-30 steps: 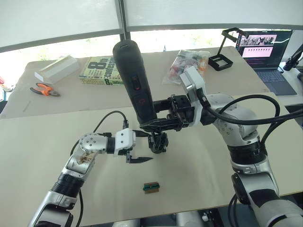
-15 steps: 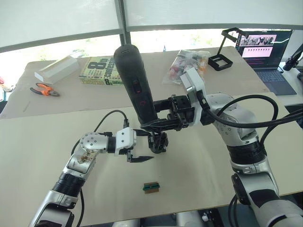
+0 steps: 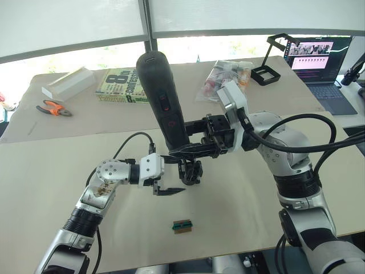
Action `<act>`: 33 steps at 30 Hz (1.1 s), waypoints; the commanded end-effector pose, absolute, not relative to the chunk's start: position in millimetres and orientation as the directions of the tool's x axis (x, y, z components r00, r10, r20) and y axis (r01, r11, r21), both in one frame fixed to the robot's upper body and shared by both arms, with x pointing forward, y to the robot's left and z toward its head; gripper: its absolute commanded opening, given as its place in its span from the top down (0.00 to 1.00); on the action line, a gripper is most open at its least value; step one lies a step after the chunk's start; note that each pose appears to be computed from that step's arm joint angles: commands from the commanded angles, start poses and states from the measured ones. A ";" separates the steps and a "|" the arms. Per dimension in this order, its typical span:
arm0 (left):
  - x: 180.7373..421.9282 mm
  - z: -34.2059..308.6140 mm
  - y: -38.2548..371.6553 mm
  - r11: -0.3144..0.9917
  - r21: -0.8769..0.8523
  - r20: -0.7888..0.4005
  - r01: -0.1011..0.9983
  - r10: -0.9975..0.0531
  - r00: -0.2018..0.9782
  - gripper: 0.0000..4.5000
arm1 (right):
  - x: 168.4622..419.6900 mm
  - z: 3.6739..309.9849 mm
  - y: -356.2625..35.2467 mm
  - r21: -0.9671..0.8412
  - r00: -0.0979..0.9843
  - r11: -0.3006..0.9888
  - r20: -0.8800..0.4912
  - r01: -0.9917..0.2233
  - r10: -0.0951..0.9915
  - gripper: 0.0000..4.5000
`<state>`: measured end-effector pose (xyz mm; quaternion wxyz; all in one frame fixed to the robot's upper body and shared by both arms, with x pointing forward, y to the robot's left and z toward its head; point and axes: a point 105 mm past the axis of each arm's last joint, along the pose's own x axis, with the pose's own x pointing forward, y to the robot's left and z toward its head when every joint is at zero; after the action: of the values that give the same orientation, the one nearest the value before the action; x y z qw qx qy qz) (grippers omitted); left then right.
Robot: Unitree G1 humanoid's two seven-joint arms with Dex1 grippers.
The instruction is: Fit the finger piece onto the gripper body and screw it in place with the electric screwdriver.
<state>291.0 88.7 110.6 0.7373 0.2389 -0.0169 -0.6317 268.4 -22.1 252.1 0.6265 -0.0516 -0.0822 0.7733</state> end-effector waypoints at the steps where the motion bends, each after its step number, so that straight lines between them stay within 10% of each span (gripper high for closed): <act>1: 291.0 116.5 85.7 0.079 0.400 -0.266 0.913 -0.944 0.198 0.00 | 256.2 273.0 -23.5 -0.275 -0.255 -0.231 0.056 -0.933 0.965 0.57; 33: 291.0 115.2 85.7 0.080 0.401 -0.264 0.913 -0.944 0.199 0.00 | 262.4 267.5 -20.5 -0.254 -0.232 -0.210 0.058 -0.944 0.971 0.57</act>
<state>291.4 88.0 109.0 0.7375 0.2390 -0.0156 -0.6314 269.7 -21.5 252.7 0.6316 -0.0407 -0.0790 0.7702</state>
